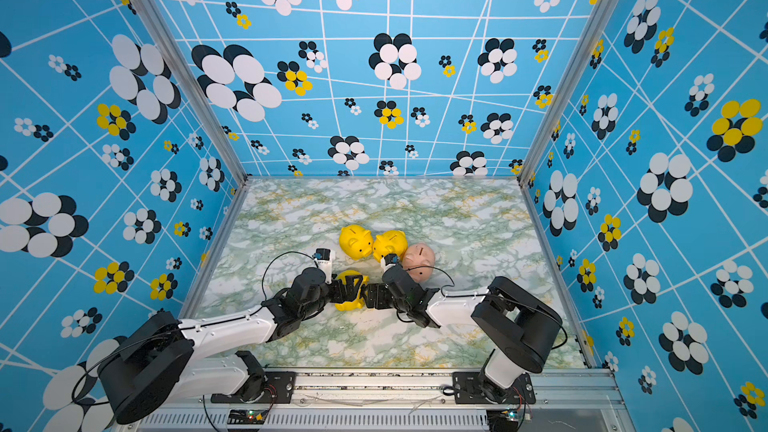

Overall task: Open piggy banks
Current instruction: Adjust the piggy bank at the center of the board.

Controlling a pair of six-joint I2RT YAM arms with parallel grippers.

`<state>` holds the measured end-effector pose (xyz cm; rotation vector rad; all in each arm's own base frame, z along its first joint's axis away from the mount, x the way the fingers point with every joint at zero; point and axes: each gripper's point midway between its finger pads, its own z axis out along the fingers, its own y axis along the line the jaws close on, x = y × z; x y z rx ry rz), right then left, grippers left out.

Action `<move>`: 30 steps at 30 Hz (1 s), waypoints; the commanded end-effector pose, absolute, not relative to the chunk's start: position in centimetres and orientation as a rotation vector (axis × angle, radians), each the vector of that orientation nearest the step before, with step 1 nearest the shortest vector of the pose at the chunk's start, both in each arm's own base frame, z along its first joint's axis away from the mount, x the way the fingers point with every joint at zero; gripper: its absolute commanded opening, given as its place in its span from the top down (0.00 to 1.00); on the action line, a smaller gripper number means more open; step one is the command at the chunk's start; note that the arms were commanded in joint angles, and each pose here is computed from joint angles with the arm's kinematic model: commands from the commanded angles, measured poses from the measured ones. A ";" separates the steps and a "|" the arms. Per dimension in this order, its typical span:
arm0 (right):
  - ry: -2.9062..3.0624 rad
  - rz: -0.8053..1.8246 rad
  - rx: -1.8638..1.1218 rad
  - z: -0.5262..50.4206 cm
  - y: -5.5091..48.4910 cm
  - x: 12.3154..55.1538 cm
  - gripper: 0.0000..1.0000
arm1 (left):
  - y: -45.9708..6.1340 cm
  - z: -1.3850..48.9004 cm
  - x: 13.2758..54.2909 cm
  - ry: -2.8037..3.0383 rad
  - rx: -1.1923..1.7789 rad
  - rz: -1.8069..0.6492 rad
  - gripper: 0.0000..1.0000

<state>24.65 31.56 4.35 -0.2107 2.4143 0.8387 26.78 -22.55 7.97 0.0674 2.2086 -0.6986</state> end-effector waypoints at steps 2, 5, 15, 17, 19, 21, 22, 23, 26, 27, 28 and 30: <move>2.330 0.948 -0.322 6.8 33.4 23.7 0.16 | -18.9 -1.2 21.0 2.588 0.097 -0.533 0.01; 2.325 0.944 -0.334 7.1 33.2 23.6 0.16 | -18.5 -2.6 20.1 2.656 0.092 -0.543 0.01; 2.328 0.883 -0.289 7.2 28.9 23.6 0.16 | -17.5 -6.0 17.6 2.868 0.081 -0.524 0.00; 2.327 0.873 -0.280 7.4 27.8 23.6 0.17 | -17.5 -6.4 17.2 2.904 0.084 -0.536 0.01; 2.318 0.871 -0.268 7.7 26.9 23.7 0.17 | -17.6 -6.7 16.9 2.934 0.085 -0.551 0.01; 2.303 0.877 -0.246 8.1 25.9 23.7 0.22 | -17.8 -6.9 16.7 2.952 0.087 -0.561 0.01; 2.294 0.886 -0.238 8.3 25.7 23.7 0.24 | -17.7 -7.0 16.6 2.960 0.083 -0.560 0.01; 2.285 0.898 -0.235 8.5 25.6 23.8 0.27 | -17.8 -7.1 16.6 2.968 0.085 -0.570 0.01; 2.245 0.952 -0.231 9.0 26.0 23.9 0.34 | -17.9 -7.6 16.5 2.992 0.055 -0.605 0.01; 2.228 0.977 -0.233 9.3 26.3 23.9 0.36 | -17.9 -7.8 16.5 2.995 0.045 -0.620 0.01; 2.213 1.002 -0.234 9.4 26.6 24.0 0.38 | -18.0 -7.9 16.5 2.997 0.043 -0.636 0.02; 2.191 1.051 -0.236 9.7 27.3 24.1 0.44 | -18.1 -8.1 16.3 3.004 0.046 -0.656 0.01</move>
